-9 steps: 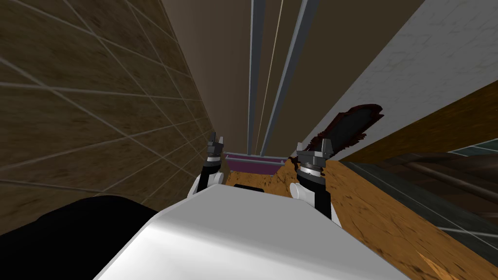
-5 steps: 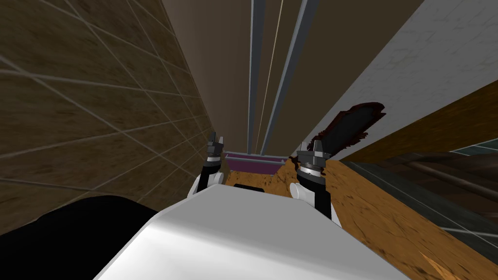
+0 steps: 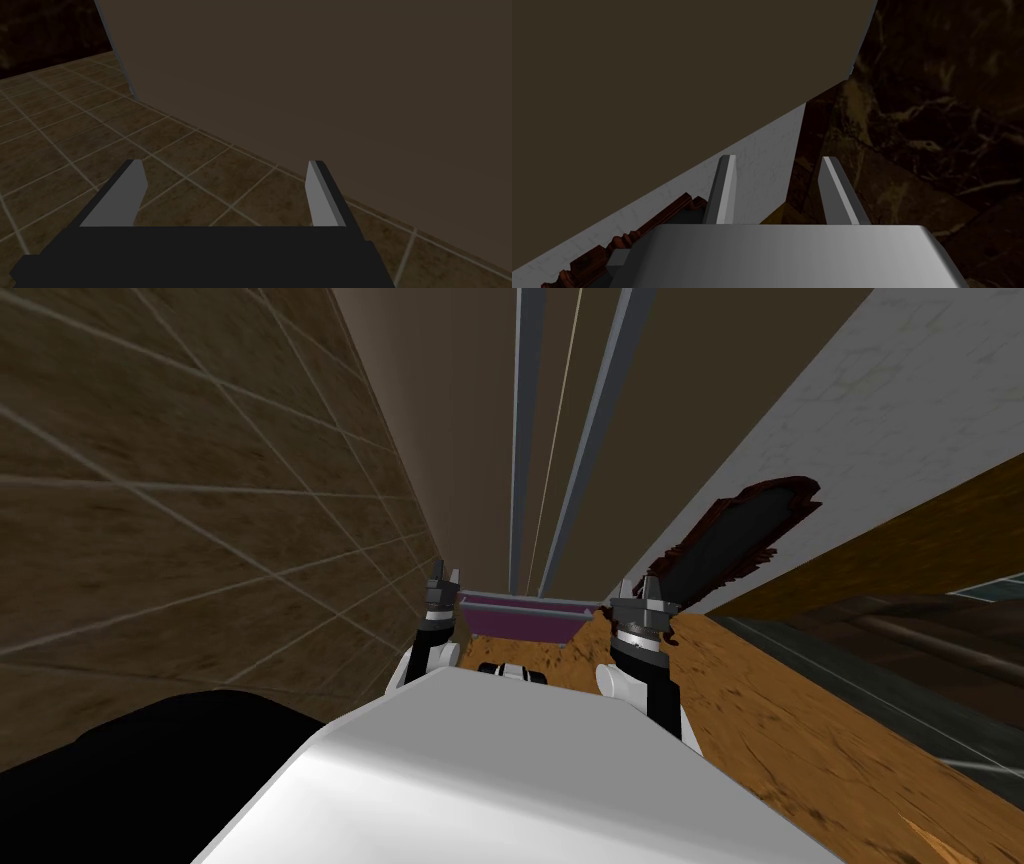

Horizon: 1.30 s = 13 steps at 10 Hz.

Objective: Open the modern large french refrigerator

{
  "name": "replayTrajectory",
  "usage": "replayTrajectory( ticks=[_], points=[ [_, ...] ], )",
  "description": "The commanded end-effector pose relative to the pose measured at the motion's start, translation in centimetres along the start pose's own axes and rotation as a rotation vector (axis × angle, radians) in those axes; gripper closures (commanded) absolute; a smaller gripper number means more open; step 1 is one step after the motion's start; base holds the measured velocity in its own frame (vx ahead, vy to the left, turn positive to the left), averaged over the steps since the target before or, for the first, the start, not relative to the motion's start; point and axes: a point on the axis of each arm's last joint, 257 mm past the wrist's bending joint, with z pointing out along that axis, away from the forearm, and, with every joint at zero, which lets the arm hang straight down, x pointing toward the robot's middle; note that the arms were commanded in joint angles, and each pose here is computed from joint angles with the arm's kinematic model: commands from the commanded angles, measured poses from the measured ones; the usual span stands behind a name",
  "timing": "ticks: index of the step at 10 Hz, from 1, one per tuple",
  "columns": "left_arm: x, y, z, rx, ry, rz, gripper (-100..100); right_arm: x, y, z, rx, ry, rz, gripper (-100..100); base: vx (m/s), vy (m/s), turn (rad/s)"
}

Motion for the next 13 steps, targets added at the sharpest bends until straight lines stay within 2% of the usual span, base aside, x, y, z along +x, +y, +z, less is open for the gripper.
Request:
replayTrajectory(
  ticks=[1,4,7,9,10,13],
  points=[
    [0.3,0.6,-0.2,-0.008,0.028,0.009,-100,0.0,0.0,0.0,0.0,0.0,0.0,0,0.007,0.004,-0.001],
    [0.7,2.8,-1.1,-0.037,0.087,0.03,-100,0.0,0.0,0.0,0.001,0.0,0.0,0,0.007,0.017,-0.005],
    [0.4,5.5,-2.2,-0.065,0.125,0.045,-100,0.0,0.0,0.0,0.001,0.0,0.0,0,0.014,0.036,-0.008],
    [0.1,7.1,-2.9,-0.09,0.132,0.049,-100,0.0,0.0,0.0,0.001,0.0,0.0,0,0.01,0.024,-0.004],
    [0.1,7.2,-2.9,-0.092,0.132,0.049,-100,0.0,0.0,0.0,0.001,0.0,0.0,0,0.01,0.019,-0.003],
    [-0.7,9.7,-4.2,-0.125,0.139,0.056,-100,0.0,0.0,0.0,0.001,0.0,0.0,0,0.017,0.03,-0.009]
  ],
)
